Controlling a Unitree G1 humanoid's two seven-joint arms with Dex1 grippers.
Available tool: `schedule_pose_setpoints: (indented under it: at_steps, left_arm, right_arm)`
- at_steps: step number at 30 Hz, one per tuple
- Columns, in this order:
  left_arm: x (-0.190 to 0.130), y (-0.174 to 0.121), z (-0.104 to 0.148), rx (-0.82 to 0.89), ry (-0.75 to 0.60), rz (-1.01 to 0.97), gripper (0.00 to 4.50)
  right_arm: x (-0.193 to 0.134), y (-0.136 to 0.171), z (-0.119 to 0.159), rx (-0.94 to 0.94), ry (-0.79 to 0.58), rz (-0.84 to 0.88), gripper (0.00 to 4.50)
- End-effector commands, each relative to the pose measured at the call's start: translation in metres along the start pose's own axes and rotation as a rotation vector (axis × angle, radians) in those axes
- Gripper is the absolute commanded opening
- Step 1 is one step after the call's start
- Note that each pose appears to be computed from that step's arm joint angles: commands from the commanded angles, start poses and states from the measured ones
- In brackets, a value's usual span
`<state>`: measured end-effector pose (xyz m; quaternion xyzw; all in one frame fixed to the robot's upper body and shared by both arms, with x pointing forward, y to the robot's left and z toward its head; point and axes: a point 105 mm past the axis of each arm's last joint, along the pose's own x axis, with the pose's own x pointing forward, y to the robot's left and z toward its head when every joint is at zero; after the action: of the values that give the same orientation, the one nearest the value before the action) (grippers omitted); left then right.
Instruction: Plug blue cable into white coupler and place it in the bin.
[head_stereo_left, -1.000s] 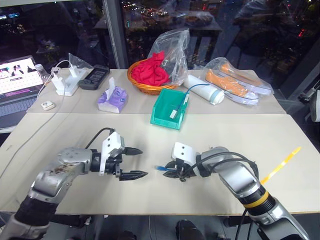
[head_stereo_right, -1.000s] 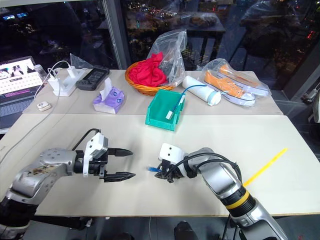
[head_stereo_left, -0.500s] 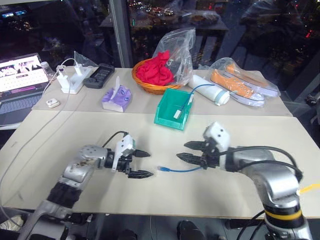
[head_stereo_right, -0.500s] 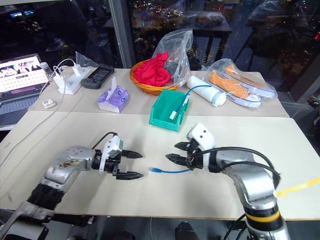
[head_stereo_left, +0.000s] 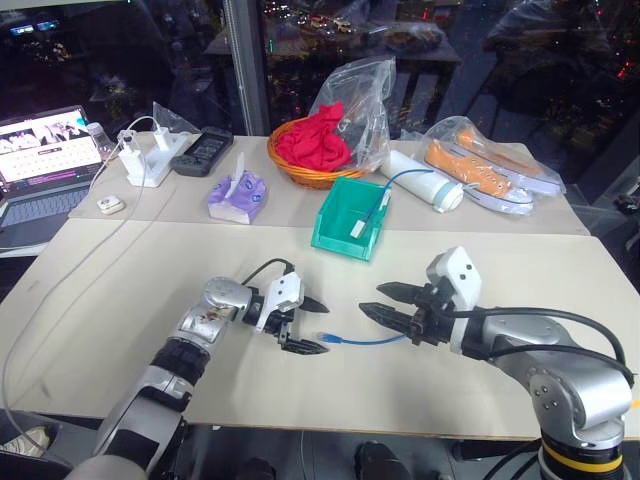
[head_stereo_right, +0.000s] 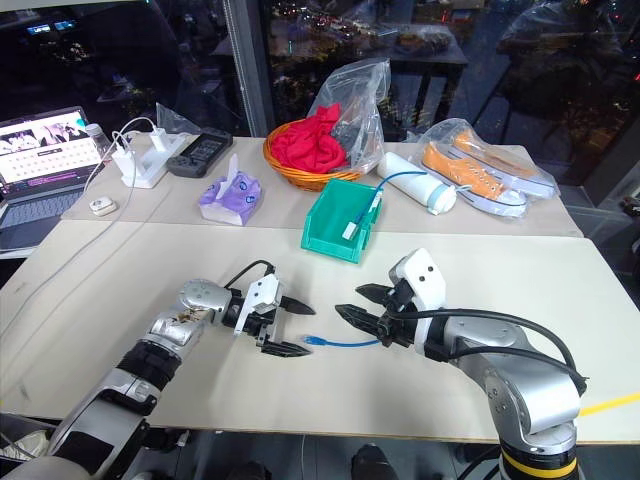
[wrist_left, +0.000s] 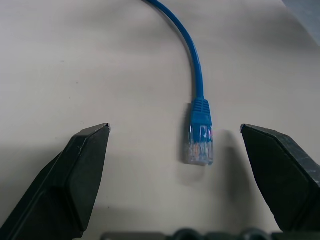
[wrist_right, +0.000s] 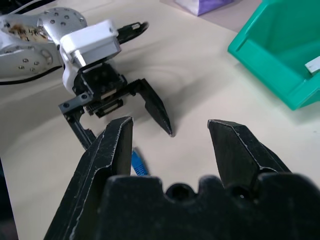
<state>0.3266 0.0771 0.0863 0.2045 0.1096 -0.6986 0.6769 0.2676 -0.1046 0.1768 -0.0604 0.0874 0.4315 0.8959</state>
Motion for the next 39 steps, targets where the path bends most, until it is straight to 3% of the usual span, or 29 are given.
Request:
schedule_pose_setpoints:
  at_steps: [1,10,14,22,27,31,39]
  left_arm:
    - [0.0,-0.011,-0.019,-0.038,0.064,-0.057,3.11]
    - [0.0,-0.017,-0.02,-0.055,0.063,-0.075,0.12]
    - [0.002,-0.017,-0.016,-0.062,0.037,-0.062,0.12]
    - [0.004,-0.009,0.02,-0.002,-0.075,0.005,0.12]
    - [0.001,-0.011,0.044,0.026,-0.148,0.051,0.12]
    - [-0.004,-0.011,0.045,0.005,-0.168,0.135,0.12]
    - [-0.006,-0.036,0.059,-0.026,-0.272,0.225,0.12]
  right_arm:
    - [-0.006,0.003,0.009,-0.03,-0.028,-0.008,2.86]
    - [-0.004,0.0,0.009,-0.028,-0.024,-0.013,2.86]
    - [-0.004,-0.002,0.009,-0.027,-0.022,-0.016,2.86]
    - [-0.014,0.001,0.015,0.038,-0.087,-0.004,2.86]
    - [-0.042,0.035,0.014,0.182,-0.177,0.133,2.86]
    - [-0.052,0.061,0.006,0.32,-0.187,0.187,2.86]
    - [-0.033,0.059,-0.015,0.753,-0.231,-0.028,2.86]
